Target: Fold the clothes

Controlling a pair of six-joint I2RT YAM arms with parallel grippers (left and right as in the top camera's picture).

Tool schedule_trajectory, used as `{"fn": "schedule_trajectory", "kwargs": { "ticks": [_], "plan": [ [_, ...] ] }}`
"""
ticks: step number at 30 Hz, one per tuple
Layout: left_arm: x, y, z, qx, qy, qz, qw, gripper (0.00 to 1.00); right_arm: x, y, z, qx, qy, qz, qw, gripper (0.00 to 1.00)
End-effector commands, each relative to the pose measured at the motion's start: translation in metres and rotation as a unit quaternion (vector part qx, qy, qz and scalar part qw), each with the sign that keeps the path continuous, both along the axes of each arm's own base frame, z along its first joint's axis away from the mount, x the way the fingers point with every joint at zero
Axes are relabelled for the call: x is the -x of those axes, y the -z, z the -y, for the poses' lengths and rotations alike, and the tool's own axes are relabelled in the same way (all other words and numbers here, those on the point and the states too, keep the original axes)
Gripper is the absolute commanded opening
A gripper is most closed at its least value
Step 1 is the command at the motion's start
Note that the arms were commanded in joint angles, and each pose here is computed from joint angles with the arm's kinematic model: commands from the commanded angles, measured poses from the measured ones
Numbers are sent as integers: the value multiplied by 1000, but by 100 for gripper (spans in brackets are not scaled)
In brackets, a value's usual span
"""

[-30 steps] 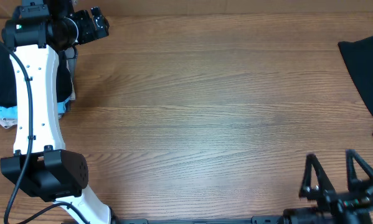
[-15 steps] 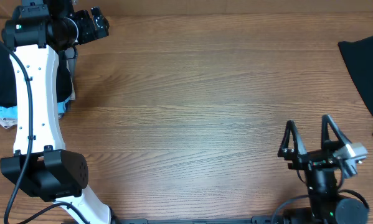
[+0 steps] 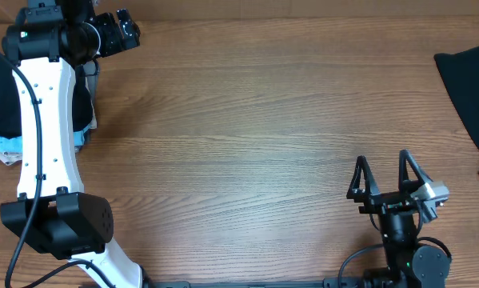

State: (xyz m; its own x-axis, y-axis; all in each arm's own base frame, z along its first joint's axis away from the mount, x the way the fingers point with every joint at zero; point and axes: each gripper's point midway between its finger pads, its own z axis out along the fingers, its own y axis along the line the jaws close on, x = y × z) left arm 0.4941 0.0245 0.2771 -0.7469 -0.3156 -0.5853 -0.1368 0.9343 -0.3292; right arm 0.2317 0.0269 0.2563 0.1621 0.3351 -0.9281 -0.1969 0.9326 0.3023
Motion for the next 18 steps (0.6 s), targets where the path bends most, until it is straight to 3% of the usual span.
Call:
{"fn": "schedule_trajectory", "kwargs": {
  "ticks": [1, 18],
  "plan": [
    [-1, 5, 0, 2, -3, -5, 1000, 100, -4, 15, 5, -2, 13, -10, 1000, 100],
    [-1, 5, 0, 2, -2, -5, 1000, 100, -14, 70, 6, 6, 20, -87, 996, 100]
  ]
}}
